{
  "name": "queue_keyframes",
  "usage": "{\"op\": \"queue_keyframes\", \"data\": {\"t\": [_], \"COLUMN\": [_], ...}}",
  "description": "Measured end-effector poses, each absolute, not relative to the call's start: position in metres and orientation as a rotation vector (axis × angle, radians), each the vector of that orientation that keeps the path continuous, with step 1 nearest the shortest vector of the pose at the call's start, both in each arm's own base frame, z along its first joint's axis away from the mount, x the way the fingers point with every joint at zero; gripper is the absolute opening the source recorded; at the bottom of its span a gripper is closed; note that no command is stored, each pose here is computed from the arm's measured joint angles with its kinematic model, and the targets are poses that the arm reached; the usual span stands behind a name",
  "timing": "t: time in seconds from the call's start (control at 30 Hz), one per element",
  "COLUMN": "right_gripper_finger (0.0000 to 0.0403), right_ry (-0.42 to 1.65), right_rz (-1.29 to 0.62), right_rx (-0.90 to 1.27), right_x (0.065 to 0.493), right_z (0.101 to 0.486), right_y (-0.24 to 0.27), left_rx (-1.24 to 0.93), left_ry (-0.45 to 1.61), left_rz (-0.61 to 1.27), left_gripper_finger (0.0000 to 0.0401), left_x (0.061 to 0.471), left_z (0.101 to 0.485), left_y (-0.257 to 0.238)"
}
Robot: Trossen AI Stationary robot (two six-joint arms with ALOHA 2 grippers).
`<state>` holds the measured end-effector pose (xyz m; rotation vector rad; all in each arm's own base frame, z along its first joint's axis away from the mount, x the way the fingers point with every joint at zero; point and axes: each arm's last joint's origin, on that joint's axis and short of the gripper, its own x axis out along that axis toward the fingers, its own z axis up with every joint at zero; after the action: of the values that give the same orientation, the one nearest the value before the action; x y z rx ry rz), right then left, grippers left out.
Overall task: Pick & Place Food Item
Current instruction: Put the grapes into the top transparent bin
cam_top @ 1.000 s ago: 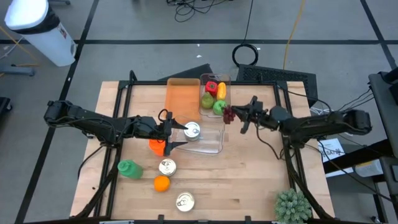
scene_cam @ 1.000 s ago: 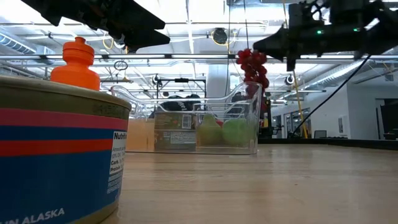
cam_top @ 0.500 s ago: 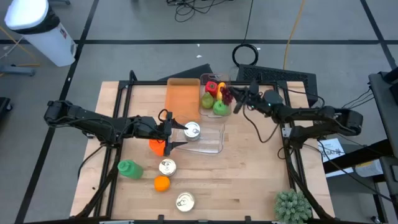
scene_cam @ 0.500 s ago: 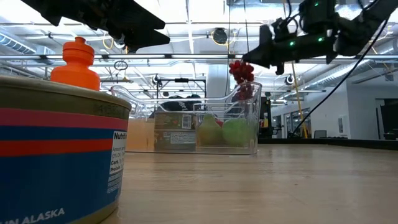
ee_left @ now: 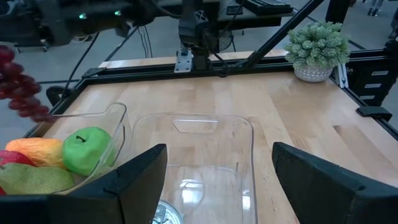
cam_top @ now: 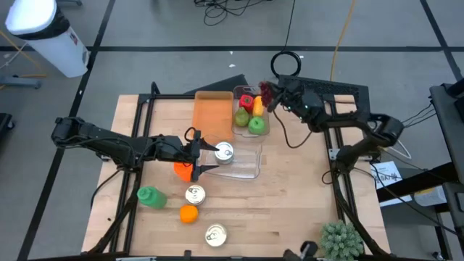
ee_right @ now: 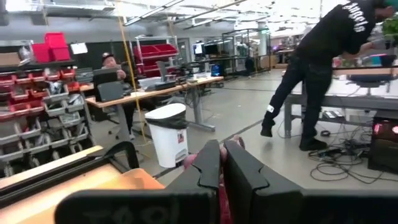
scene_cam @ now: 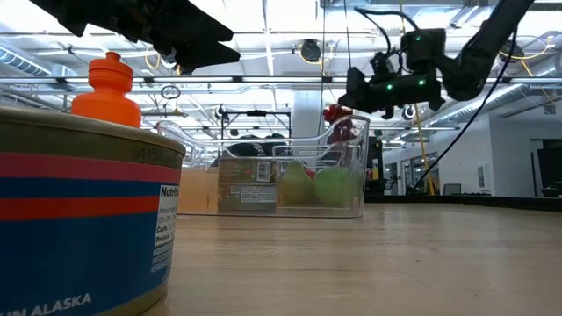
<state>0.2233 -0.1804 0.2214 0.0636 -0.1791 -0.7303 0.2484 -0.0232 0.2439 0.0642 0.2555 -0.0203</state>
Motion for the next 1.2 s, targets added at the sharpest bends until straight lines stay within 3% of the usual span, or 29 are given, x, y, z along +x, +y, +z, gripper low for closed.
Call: {"op": "queue_keyframes", "data": {"t": [0.77, 1.2], "right_gripper_finger": [0.0002, 0.0002], "right_ry": [0.025, 0.020], "right_rz": [-0.712, -0.619], "right_rx": [-0.115, -0.488], "right_x": [0.245, 0.259], "right_z": [0.192, 0.206], "right_y": [-0.221, -0.200], "left_rx": [0.065, 0.064], "left_ry": [0.255, 0.256], "left_rz": [-0.020, -0.020], "left_gripper_finger": [0.0301, 0.0301], "left_x": [0.248, 0.248], "left_z": [0.244, 0.244], "left_y": [-0.023, -0.023]}}
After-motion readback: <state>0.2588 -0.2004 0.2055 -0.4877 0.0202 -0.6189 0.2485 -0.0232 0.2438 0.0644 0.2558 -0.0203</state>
